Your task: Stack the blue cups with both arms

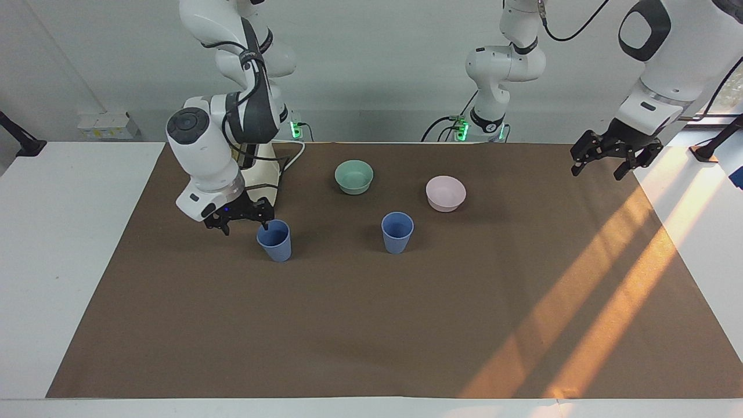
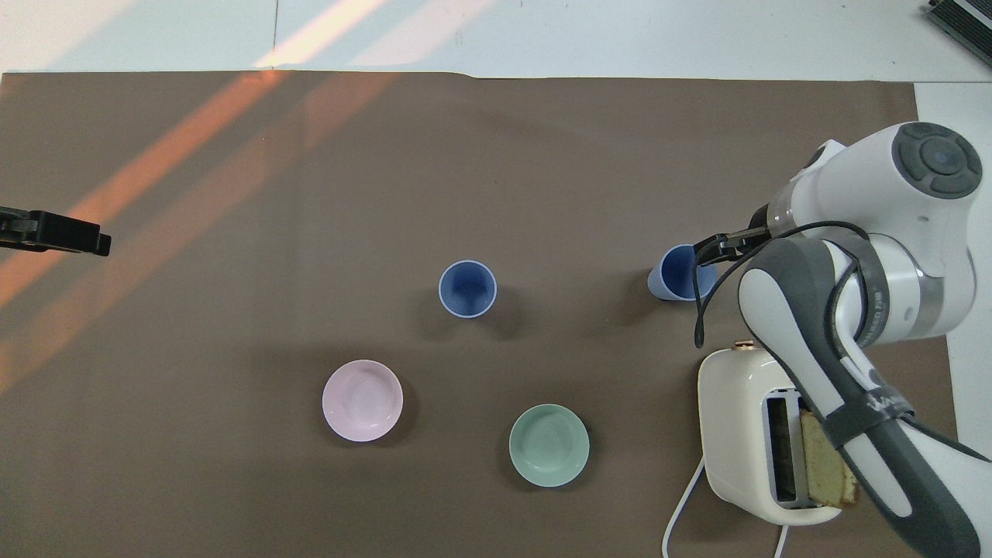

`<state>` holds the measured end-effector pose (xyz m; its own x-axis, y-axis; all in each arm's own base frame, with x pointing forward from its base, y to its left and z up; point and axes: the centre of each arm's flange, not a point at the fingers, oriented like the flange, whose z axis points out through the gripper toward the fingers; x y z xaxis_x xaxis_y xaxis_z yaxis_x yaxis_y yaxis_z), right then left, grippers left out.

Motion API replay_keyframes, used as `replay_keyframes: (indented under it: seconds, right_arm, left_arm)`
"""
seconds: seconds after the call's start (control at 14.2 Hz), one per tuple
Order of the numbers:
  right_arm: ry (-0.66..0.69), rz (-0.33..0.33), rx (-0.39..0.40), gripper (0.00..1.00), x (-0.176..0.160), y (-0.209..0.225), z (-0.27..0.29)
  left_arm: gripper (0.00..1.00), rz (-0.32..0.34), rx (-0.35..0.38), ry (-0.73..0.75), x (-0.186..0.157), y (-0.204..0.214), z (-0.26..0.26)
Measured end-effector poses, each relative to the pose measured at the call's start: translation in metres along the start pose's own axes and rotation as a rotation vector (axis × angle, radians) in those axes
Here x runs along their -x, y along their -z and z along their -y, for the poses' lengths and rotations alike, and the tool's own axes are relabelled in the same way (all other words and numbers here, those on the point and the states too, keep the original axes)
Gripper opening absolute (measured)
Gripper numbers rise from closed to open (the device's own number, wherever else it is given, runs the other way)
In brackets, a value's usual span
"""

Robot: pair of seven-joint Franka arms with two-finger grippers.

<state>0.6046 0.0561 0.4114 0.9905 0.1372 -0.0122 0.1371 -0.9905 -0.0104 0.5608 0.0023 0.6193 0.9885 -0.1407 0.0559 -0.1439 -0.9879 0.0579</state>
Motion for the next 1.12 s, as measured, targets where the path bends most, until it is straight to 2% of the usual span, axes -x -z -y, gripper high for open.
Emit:
replay_keyframes:
  seconds: [0.21,0.63,1.12]
  right_arm:
    - [0.001,0.021,-0.001,1.00,-0.001,-0.021,0.001]
    - [0.002,0.034,-0.002,1.00,0.002,-0.040,0.001]
    - [0.007,0.041,-0.002,0.23,0.003,-0.044,0.004]
  left_arm:
    - [1.00,0.003,-0.012,-0.009,0.002,0.015,0.009]
    - [1.00,0.064,-0.004,-0.009,0.009,0.014,0.008]
    - [1.00,0.070,-0.003,-0.008,0.012,0.016,0.008]
